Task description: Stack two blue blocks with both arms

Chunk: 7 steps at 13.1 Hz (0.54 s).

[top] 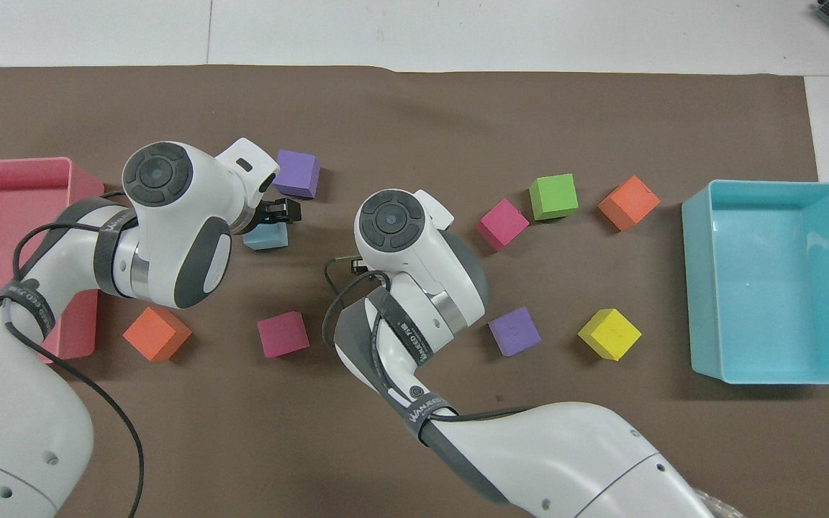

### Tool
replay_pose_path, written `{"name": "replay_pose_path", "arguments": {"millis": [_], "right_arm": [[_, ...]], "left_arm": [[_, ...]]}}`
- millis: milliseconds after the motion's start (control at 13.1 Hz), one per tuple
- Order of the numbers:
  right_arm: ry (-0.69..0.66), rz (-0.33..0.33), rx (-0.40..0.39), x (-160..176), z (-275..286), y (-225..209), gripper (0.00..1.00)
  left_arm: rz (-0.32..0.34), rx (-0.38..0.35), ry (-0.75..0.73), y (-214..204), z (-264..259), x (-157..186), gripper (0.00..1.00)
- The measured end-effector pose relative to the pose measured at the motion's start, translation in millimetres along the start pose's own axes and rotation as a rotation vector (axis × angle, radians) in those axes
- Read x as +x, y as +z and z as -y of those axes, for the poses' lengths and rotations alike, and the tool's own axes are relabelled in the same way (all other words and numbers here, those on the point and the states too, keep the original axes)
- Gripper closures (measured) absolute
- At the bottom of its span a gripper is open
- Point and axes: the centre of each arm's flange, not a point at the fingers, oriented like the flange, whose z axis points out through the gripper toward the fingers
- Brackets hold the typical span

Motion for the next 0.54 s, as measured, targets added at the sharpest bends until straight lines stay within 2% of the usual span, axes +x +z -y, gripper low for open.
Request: {"name": "replay_pose_path", "arguments": {"millis": [306, 535], "right_arm": [[0.001, 0.001, 0.001, -0.3, -0.3, 0.2, 0.41], [0.002, 0.007, -0.001, -1.4, -1.2, 2.8, 0.27]], "left_arm": [[0.011, 0.004, -0.024, 5.3, 1.2, -3.8, 0.0], [0.011, 0.004, -0.05, 5.4, 1.1, -3.8, 0.0]]}}
